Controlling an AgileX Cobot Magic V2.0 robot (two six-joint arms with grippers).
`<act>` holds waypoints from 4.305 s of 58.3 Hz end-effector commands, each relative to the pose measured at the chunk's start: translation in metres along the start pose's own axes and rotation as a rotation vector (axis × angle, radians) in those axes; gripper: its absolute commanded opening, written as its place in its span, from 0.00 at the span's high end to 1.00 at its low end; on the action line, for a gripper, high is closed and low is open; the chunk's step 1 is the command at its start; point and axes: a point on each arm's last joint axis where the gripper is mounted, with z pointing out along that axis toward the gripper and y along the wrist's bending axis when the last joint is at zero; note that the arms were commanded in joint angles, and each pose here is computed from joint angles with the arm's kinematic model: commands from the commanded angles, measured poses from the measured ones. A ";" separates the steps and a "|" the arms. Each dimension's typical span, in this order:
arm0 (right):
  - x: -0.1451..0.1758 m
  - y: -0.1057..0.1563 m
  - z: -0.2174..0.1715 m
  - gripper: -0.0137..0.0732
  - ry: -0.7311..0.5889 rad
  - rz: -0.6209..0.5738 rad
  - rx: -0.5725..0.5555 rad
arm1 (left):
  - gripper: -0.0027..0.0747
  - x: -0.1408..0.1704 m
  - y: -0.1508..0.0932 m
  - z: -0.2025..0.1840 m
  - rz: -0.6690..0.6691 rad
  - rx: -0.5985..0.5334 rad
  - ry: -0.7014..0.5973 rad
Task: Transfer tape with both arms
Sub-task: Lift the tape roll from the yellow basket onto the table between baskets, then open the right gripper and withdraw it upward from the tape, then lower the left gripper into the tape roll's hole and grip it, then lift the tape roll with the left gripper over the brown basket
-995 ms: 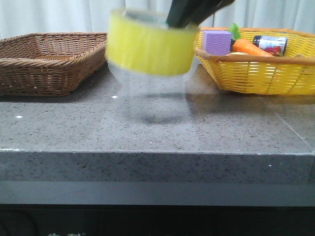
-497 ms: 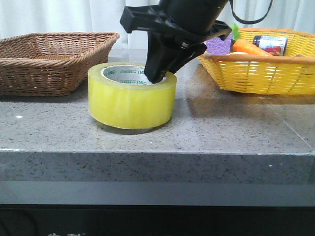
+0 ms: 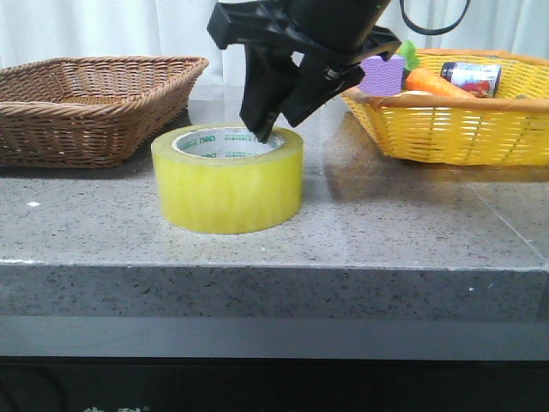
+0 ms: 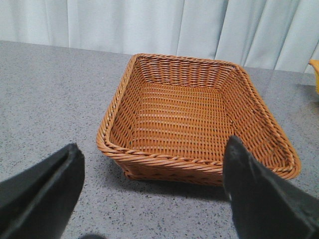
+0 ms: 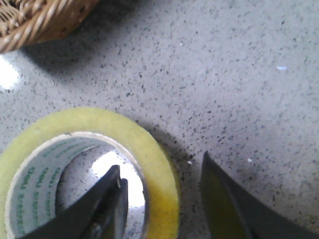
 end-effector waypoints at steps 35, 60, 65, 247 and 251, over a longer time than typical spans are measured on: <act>-0.028 -0.021 -0.128 0.92 -0.427 0.118 0.050 | 0.23 -0.017 -0.001 -0.001 -0.011 0.001 -0.093; 0.067 -0.059 -0.201 0.92 -0.630 0.243 0.282 | 0.23 -0.017 -0.001 -0.001 -0.011 0.001 -0.091; 0.094 -0.055 -0.207 0.92 -0.671 0.236 0.308 | 0.23 -0.017 -0.001 -0.001 -0.011 0.001 -0.091; 0.228 -0.023 -0.216 0.92 -0.917 0.171 0.341 | 0.93 -0.013 -0.190 0.163 0.050 0.460 0.866; 0.228 -0.023 -0.216 0.92 -0.917 0.171 0.341 | 0.93 -0.023 -0.194 0.158 0.052 0.480 0.846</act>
